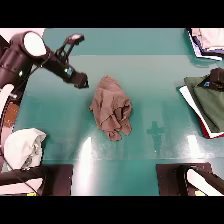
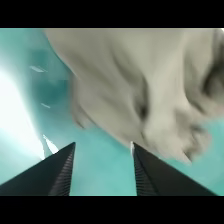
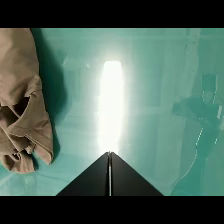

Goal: Fold the shirts.

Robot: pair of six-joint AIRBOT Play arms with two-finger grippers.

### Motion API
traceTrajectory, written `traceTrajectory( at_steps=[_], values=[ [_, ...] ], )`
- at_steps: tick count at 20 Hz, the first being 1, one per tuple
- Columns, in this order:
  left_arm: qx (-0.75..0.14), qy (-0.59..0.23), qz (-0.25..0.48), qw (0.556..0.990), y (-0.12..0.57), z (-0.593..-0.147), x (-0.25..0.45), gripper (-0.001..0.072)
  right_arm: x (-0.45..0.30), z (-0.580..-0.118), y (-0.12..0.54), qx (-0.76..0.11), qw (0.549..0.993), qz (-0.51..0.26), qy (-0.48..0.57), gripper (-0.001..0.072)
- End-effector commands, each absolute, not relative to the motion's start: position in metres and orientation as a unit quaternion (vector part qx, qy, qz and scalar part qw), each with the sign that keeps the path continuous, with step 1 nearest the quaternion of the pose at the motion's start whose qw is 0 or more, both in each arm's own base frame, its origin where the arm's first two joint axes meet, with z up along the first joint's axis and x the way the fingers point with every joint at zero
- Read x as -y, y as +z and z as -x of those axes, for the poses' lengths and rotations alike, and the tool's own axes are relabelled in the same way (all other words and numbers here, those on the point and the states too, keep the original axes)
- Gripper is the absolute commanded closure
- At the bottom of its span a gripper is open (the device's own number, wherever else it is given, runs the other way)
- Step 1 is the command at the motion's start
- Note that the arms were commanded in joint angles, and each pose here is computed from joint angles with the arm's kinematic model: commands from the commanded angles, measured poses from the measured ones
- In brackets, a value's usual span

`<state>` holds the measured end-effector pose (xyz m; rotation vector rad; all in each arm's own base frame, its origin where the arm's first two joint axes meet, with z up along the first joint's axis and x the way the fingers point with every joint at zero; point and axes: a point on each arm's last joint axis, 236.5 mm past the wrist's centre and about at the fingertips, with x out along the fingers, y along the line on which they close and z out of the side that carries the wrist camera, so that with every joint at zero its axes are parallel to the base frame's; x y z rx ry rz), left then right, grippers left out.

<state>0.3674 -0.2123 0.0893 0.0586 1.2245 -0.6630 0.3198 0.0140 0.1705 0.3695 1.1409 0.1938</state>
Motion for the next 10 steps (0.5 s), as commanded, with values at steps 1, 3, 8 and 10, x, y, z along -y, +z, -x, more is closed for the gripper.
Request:
traceTrajectory(
  at_steps=[1, 3, 8, 10],
  values=[
    [-0.597, -0.327, 0.052, 0.731, 0.045, -0.313, 0.229, 0.0275, -0.014, -0.32, 0.171, -0.536, 0.821, -0.174, 0.092, 0.0696],
    [-0.613, -0.317, 0.064, 0.721, -0.001, -0.283, 0.237, 0.0274, -0.014, -0.32, 0.171, -0.536, 0.821, -0.174, 0.091, 0.0696],
    [-0.544, -0.313, 0.075, 0.775, -0.04, -0.289, 0.273, 0.0276, -0.015, -0.319, 0.171, -0.537, 0.82, -0.174, 0.092, 0.0696],
    [-0.522, -0.304, 0.09, 0.792, -0.037, -0.302, 0.279, 0.0277, -0.015, -0.318, 0.17, -0.539, 0.819, -0.174, 0.093, 0.0696]
  ],
)
